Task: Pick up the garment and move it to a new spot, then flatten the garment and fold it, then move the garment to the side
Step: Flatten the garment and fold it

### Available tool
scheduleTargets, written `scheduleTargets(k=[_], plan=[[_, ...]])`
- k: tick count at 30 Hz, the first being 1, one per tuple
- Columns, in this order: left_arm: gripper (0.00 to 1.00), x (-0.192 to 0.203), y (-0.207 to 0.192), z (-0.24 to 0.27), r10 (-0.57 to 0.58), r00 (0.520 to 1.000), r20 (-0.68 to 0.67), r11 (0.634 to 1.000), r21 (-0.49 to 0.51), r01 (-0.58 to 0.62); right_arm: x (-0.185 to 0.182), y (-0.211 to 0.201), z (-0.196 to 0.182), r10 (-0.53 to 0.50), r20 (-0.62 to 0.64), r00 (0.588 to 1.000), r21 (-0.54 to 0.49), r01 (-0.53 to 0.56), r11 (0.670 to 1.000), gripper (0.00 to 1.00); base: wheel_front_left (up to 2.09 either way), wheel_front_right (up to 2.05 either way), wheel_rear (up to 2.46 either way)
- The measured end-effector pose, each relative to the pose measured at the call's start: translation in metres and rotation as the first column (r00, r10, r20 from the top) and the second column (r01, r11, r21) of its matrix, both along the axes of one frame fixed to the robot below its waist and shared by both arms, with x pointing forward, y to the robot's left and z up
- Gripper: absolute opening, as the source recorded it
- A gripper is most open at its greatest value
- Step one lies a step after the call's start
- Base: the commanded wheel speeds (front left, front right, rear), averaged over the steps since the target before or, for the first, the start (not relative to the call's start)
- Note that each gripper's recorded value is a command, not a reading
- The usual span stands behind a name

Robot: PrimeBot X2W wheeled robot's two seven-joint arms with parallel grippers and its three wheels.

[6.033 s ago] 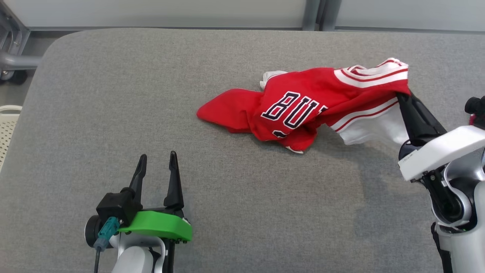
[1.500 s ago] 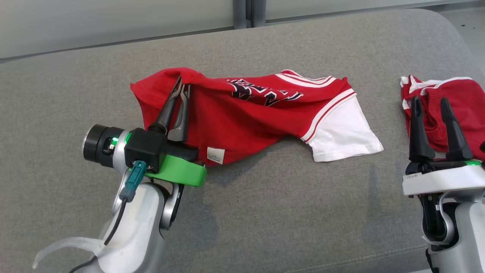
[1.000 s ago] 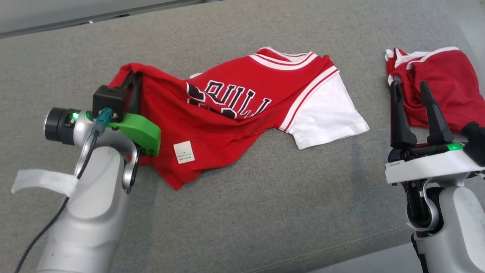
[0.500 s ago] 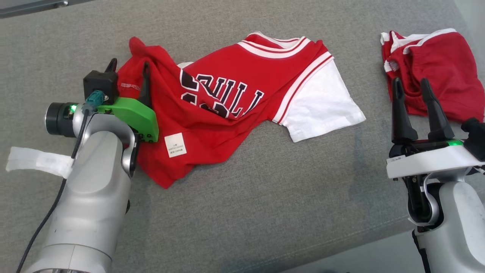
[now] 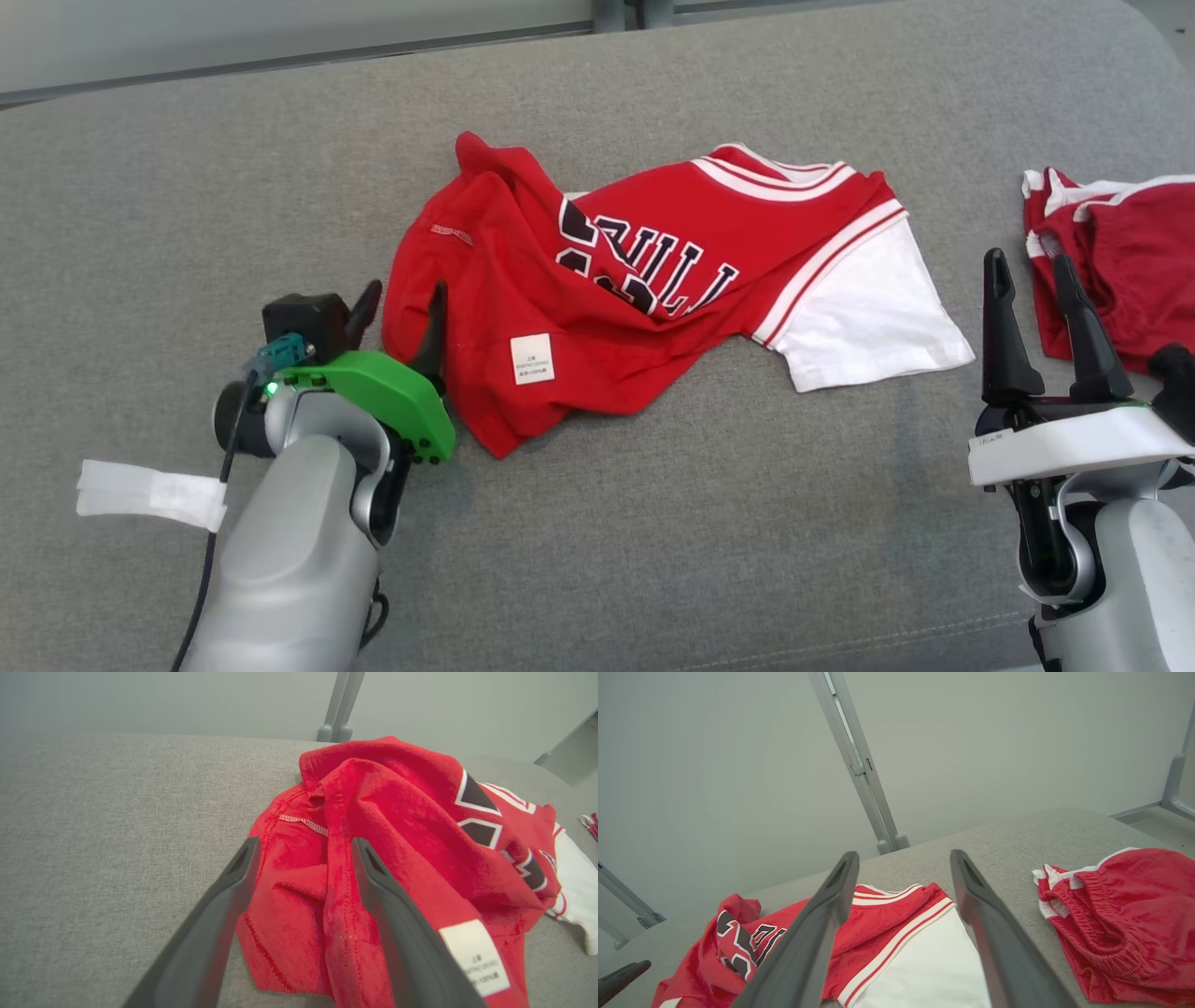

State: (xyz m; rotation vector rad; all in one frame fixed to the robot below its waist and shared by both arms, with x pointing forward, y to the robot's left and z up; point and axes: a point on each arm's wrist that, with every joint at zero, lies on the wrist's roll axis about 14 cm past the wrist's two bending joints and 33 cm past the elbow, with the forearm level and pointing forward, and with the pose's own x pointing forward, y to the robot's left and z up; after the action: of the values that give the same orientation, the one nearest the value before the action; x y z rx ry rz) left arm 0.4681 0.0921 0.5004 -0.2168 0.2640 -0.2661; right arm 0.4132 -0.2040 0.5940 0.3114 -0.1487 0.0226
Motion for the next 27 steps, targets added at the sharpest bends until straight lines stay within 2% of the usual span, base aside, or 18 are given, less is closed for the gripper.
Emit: scheduleTargets(k=[6,9,19,27], plan=[[1.00,-0.037,-0.011,-0.006,-0.039,0.995,-0.089,0.995,-0.092,0.030,-0.001,0.017,0.013,0.043,0.034,0.999,0.011,-0.044,0.999,1.00,0.00,0.00,0.00],[1.00,-0.044,-0.017,-0.010,-0.062,0.992,-0.111,0.994,-0.098,0.051,-0.002,0.018,0.014,0.046,0.035,0.998,0.013,-0.046,0.999,1.00,0.00,0.00,0.00],[1.00,-0.051,-0.029,-0.043,-0.075,0.970,-0.230,0.992,-0.113,0.050,-0.008,0.004,0.008,0.012,0.013,1.000,0.002,-0.012,1.000,1.00,0.00,0.00,0.00],[1.00,-0.045,-0.029,-0.050,-0.041,0.958,-0.284,0.974,-0.226,-0.026,-0.011,-0.005,0.003,-0.011,-0.003,1.000,-0.006,0.011,1.000,1.00,0.00,0.00,0.00]])
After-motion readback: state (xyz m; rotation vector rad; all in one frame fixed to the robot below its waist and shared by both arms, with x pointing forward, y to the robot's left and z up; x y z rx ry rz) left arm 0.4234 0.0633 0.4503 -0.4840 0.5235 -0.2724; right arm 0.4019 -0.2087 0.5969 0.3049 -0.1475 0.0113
